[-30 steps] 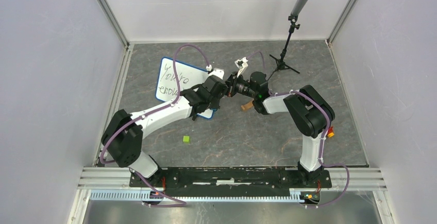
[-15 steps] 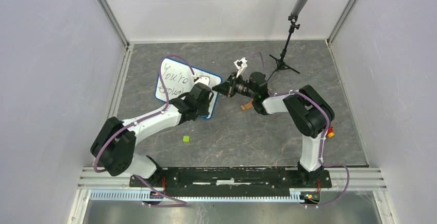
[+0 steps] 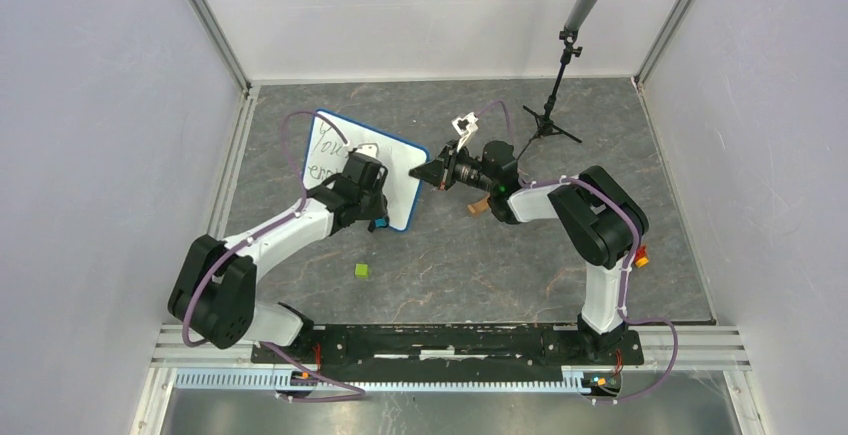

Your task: Erase the whiteboard

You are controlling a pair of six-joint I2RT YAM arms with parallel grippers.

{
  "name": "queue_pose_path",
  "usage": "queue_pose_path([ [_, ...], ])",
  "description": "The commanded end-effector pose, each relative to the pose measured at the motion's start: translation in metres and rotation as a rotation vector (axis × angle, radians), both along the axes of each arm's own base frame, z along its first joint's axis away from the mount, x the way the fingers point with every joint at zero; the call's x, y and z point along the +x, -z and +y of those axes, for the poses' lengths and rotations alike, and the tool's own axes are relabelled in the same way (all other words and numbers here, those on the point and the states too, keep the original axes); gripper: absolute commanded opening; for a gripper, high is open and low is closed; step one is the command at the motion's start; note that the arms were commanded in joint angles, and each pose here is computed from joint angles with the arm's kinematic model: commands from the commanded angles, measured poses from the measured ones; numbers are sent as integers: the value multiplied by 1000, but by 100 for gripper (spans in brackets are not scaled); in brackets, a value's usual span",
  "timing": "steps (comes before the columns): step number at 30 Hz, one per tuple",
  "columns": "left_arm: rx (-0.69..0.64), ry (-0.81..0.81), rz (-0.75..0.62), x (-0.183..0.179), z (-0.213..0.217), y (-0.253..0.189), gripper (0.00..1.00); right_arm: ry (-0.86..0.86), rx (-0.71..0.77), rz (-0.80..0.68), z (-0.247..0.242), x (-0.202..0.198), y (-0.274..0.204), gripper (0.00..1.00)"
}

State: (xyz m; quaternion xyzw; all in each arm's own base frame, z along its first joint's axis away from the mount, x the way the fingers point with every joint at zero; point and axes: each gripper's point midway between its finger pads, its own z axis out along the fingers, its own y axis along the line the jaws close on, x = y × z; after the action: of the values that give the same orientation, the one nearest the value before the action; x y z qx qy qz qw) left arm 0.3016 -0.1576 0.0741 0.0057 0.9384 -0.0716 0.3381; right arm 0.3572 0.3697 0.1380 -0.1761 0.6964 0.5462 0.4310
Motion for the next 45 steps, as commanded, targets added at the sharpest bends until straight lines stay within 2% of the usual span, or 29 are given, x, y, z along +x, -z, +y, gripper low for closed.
queue_pose_path([
  [1, 9, -114, -99, 28, 30, -29, 17, -41, 2, -92, 5, -3, -7, 0],
  [7, -70, -188, -202, 57, 35, -59, 17, -52, -8, -87, 6, -3, -4, 0],
  [13, -97, -326, -269, 74, 60, -71, 16, -59, -18, -77, 8, -1, -2, 0],
  [18, -127, -427, -278, 83, 85, -66, 11, -75, 9, -66, 11, -2, -5, 0],
  [26, -173, -579, -259, 84, 119, -42, 10, -73, -22, -64, 8, -5, 3, 0],
  [30, -214, -522, -209, 80, 105, -24, 5, -66, -49, -76, 7, -2, 3, 0],
  [34, -229, -443, -208, 78, 84, -21, 6, -59, -63, -84, 6, -1, 2, 0],
  [39, -220, -312, -307, 90, 38, -56, 7, -69, -53, -76, 9, -2, 2, 0],
  [45, -235, -271, -369, 117, 14, -91, 8, -75, -51, -73, 10, -4, 4, 0],
])
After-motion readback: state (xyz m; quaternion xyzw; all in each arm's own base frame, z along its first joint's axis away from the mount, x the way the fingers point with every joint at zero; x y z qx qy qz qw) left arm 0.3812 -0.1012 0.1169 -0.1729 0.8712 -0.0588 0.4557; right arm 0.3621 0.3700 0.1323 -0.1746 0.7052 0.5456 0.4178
